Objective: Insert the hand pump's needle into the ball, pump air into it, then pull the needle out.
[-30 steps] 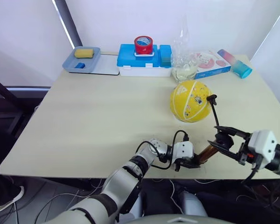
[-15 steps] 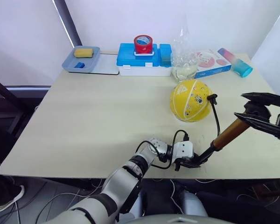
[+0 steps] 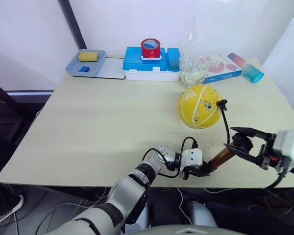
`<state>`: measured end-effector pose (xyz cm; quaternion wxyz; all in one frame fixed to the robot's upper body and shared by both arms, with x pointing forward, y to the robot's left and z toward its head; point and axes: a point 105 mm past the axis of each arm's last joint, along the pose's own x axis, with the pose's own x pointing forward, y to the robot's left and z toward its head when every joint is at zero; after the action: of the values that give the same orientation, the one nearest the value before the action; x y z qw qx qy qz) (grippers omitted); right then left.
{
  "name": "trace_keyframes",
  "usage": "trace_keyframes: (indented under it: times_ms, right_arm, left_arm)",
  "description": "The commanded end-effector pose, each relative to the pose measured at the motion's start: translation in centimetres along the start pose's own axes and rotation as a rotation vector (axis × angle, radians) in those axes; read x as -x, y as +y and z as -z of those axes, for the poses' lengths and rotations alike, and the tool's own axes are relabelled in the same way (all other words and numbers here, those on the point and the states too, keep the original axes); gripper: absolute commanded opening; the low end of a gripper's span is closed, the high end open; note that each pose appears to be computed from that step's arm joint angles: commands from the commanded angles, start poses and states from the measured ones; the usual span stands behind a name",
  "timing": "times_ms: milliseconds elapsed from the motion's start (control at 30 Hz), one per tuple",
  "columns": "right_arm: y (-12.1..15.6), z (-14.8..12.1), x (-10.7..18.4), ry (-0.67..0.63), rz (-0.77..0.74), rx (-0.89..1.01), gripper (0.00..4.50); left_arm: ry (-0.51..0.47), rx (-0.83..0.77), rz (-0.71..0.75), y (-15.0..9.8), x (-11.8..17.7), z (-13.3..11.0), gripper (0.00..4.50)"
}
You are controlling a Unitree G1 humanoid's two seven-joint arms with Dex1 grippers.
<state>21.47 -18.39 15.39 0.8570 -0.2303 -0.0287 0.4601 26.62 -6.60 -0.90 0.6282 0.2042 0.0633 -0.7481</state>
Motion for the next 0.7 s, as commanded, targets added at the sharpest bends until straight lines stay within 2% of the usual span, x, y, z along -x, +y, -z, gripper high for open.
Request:
trace_keyframes:
  times_ms: [33, 167, 367, 500, 700]
  right_arm:
    - [1.8, 4.0, -0.3, 0.104, -0.028, -0.052, 1.89]
    - [1.6, 3.0, -0.5, 0.046, -0.014, -0.002, 1.89]
    - [-0.9, -1.5, 1.1, -0.042, 0.025, 0.057, 1.89]
    - [-2.6, -5.8, 2.1, -0.129, 0.052, 0.074, 1.89]
    - [-4.4, -10.2, 3.7, -0.174, 0.079, 0.096, 1.89]
  left_arm:
    - [0.080, 0.043, 0.045, -1.3, 0.1, 2.1, 1.11]
    - [0.083, 0.045, 0.044, -1.4, 0.2, 2.2, 1.11]
    - [0.087, 0.045, 0.047, -1.4, 0.3, 2.3, 1.11]
    - [0.087, 0.044, 0.050, -1.5, 0.3, 2.3, 1.11]
    - [0.087, 0.042, 0.053, -1.5, 0.4, 2.3, 1.11]
